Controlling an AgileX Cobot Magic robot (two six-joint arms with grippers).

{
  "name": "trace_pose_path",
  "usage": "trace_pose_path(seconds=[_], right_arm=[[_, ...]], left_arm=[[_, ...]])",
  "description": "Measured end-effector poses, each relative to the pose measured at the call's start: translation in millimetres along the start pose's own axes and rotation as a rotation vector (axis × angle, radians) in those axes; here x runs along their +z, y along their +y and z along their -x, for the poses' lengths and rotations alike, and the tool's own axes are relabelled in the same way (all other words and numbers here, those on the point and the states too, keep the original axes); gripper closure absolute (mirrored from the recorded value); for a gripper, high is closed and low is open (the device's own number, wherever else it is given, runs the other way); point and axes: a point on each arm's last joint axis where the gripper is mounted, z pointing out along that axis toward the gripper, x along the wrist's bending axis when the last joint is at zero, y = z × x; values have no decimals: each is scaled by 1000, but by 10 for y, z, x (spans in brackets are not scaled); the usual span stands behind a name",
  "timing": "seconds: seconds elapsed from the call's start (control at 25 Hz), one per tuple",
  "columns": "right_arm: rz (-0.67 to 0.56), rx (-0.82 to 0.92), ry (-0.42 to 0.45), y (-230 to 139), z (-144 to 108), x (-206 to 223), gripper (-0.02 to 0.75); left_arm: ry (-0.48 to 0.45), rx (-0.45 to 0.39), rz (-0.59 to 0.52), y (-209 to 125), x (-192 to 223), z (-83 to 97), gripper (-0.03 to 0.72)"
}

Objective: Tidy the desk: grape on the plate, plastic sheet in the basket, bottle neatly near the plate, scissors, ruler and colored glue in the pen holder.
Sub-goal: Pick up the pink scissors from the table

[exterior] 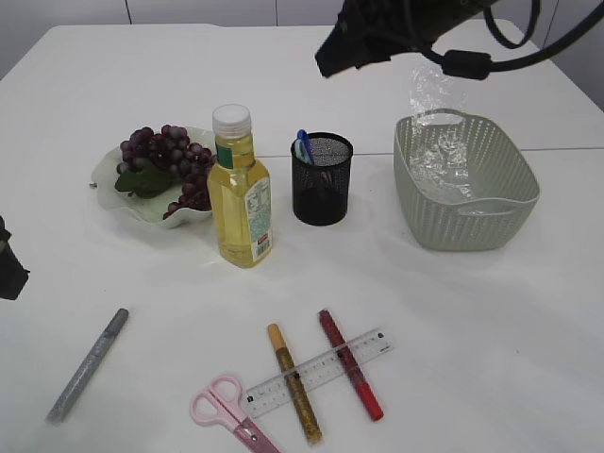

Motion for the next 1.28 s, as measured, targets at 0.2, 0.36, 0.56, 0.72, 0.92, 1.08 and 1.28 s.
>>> trace_pose_path(seconds=[0.2,0.36,0.56,0.72,0.92,1.08,1.28], right_arm=[[-312,77,-54,-204,-398,-77,338],[-510,87,-23,-500,-837,119,337],[-669,85,10,-855,-1319,313,337],[-737,68,24,-1075,-1597,408,337],[-784,82,26,-1246,-1755,665,337],[-845,122,33,-1413,-1751,893,337],[-891,139,32,-1557,-1740,1060,337]], left_arm=[[0,0,0,0,0,0,219],[0,0,0,0,0,0,221],[-5,-4,0,0,0,4,230],[-7,-5,0,0,0,6,234],[-10,-7,0,0,0,9,242],[-11,-8,-1,-1,0,10,246],[-11,-8,0,0,0,10,249]])
